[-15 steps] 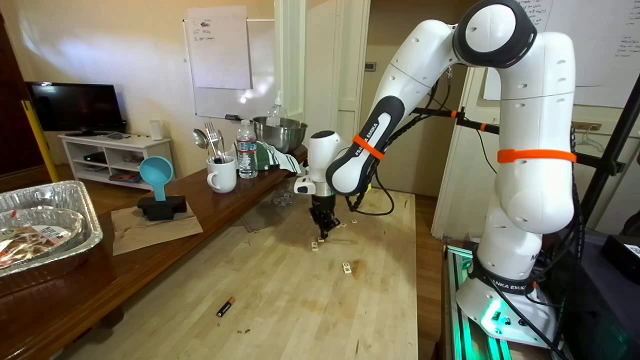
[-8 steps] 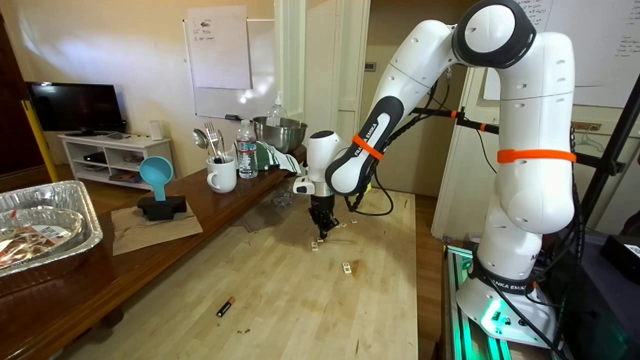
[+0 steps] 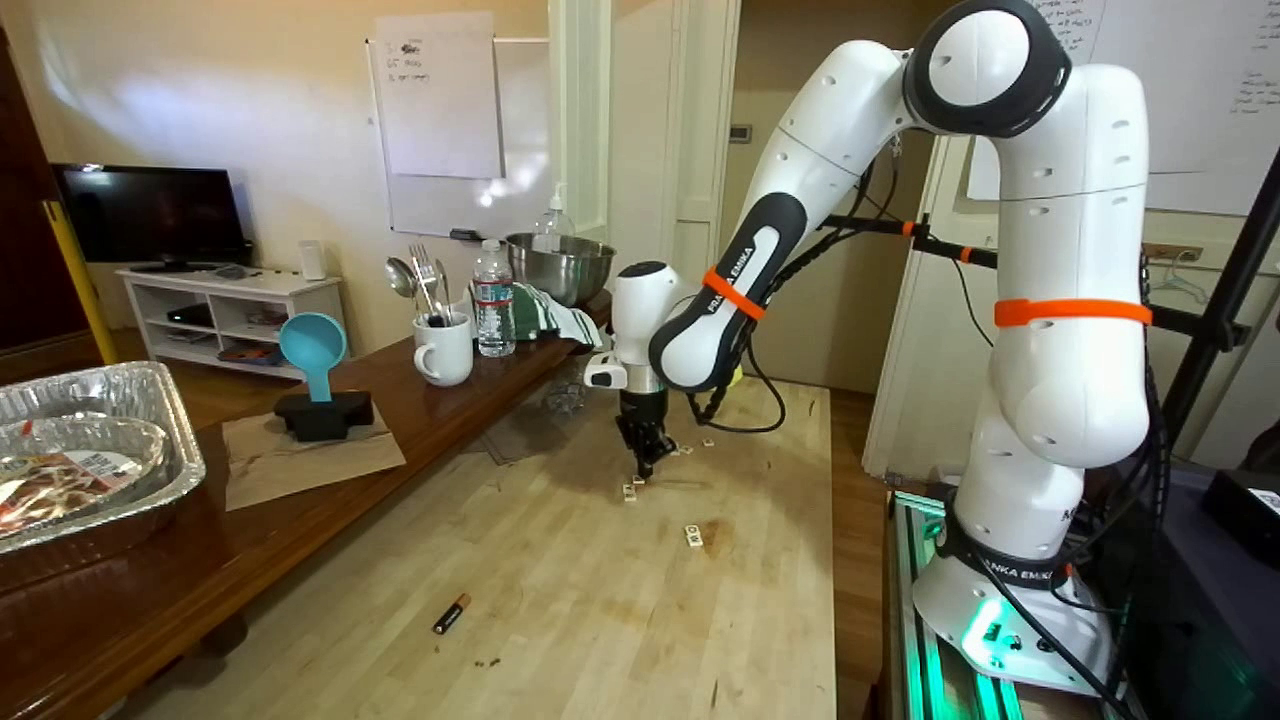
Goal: Move the block letters to the left
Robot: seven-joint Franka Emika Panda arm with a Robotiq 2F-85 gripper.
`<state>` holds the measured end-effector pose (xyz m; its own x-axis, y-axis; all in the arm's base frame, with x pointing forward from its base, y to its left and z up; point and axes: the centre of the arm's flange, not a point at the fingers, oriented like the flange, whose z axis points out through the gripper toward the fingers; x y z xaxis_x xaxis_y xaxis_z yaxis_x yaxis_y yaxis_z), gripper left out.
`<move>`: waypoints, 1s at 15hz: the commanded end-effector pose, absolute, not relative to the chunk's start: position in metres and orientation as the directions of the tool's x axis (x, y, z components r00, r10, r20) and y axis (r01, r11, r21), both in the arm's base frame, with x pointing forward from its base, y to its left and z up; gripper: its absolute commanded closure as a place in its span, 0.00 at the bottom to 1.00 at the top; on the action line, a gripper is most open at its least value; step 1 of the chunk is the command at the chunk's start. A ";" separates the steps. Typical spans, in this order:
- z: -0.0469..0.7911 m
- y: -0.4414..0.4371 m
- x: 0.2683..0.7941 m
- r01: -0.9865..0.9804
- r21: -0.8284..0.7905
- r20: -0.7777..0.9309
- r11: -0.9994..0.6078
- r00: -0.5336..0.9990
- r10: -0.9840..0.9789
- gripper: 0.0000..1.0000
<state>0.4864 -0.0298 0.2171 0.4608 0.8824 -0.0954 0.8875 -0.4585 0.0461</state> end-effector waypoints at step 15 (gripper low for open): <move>0.192 -0.009 0.495 0.884 0.031 -0.101 -0.467 0.468 0.878 1.00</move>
